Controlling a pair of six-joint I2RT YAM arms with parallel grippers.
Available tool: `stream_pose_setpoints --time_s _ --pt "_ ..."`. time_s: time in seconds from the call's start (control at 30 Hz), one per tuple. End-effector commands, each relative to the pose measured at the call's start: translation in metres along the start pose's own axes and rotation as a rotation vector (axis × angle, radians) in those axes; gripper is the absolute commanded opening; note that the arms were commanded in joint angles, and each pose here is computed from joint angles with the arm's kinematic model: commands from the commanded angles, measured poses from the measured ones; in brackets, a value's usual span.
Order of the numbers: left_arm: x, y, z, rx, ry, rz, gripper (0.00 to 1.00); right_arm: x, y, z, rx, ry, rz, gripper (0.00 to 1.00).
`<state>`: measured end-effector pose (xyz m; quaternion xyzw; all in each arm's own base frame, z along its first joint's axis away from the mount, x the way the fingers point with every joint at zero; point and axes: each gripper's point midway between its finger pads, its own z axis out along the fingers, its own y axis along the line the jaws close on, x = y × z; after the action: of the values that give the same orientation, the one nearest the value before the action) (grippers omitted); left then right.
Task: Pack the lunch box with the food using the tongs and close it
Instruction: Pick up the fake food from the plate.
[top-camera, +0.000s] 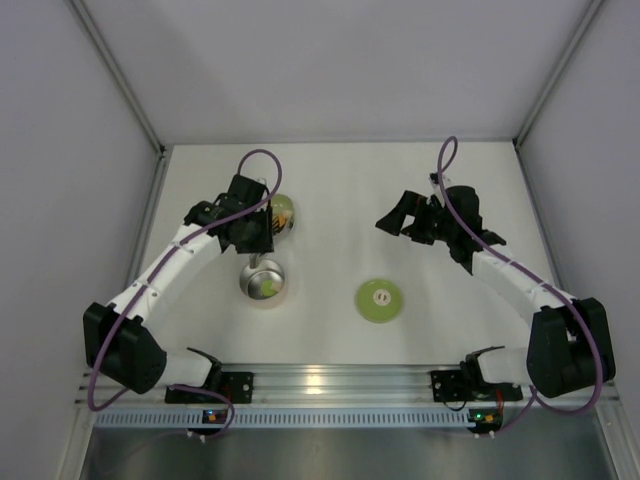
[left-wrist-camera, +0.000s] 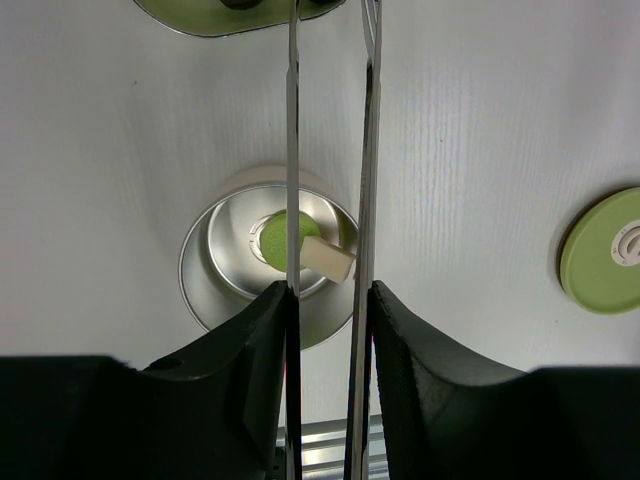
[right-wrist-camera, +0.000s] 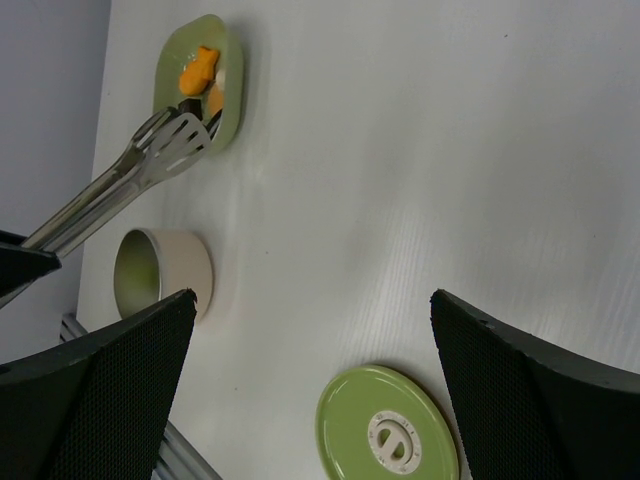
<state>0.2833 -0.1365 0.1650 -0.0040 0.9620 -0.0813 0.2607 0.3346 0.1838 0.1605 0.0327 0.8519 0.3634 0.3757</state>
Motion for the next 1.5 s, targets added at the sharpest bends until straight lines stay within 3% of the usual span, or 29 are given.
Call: stream_pose_setpoints --time_s 0.0,1.47 --pt "-0.027 -0.006 -0.003 0.006 -0.097 -0.007 0.41 -0.014 0.020 -0.005 -0.043 -0.023 -0.054 0.99" --pt "-0.045 0.007 -0.003 -0.087 -0.148 -0.017 0.41 -0.011 0.014 0.000 -0.033 -0.010 -0.048 1.00"
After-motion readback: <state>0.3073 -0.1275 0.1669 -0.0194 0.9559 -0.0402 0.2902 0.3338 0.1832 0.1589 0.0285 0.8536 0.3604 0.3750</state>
